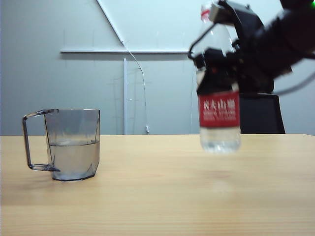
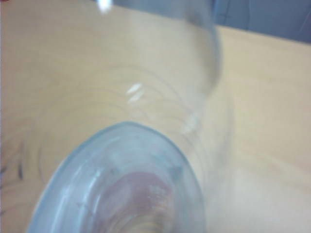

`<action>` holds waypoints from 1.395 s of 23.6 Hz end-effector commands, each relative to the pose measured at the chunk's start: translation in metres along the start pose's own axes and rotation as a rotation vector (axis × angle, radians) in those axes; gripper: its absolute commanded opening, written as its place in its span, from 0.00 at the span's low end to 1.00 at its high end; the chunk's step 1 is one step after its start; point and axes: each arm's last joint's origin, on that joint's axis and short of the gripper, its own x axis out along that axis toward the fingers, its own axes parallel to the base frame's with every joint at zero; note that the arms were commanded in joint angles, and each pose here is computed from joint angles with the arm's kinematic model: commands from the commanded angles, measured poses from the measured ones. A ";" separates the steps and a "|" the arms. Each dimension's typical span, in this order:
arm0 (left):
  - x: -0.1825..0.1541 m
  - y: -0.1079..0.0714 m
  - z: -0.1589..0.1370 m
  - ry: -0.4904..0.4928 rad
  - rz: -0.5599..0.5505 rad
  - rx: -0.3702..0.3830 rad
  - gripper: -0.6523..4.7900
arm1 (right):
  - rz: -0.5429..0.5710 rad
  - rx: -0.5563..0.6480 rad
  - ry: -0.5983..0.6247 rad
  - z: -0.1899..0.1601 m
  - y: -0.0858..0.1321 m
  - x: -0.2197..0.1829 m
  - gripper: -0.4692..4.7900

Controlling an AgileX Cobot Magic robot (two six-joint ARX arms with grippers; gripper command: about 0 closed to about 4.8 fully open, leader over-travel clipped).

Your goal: Pick up the mineral water bottle on the table and pour water into the mug until it's half full.

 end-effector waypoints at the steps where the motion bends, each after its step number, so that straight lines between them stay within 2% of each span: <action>1: 0.000 0.000 0.002 -0.010 -0.001 -0.004 0.12 | 0.002 0.054 -0.082 -0.013 -0.001 -0.007 0.51; 4: 0.000 0.000 0.002 -0.010 -0.001 -0.004 0.12 | -0.059 0.093 -0.109 -0.028 -0.006 -0.014 0.51; 15: 0.000 0.000 0.002 -0.010 -0.001 -0.004 0.12 | -0.048 0.083 -0.048 -0.040 -0.005 -0.009 0.52; 18: 0.000 0.000 0.002 -0.010 -0.001 -0.004 0.12 | -0.052 0.080 -0.031 -0.042 -0.006 -0.009 0.71; 21: 0.000 0.000 0.002 -0.010 -0.001 -0.004 0.12 | -0.054 0.076 -0.005 -0.044 -0.006 -0.010 0.73; 23: 0.000 0.000 0.002 -0.010 -0.001 -0.004 0.12 | -0.054 0.074 0.011 -0.046 -0.006 -0.010 0.90; 24: 0.000 0.000 0.002 -0.010 -0.001 -0.004 0.12 | -0.054 0.073 0.023 -0.046 -0.006 -0.010 0.94; 27: 0.000 0.000 0.002 -0.010 0.002 -0.004 0.12 | -0.054 0.071 0.033 -0.044 -0.006 -0.014 1.00; 33: 0.000 0.003 0.002 -0.009 0.030 -0.006 0.12 | -0.053 0.072 0.026 -0.032 -0.008 -0.032 1.00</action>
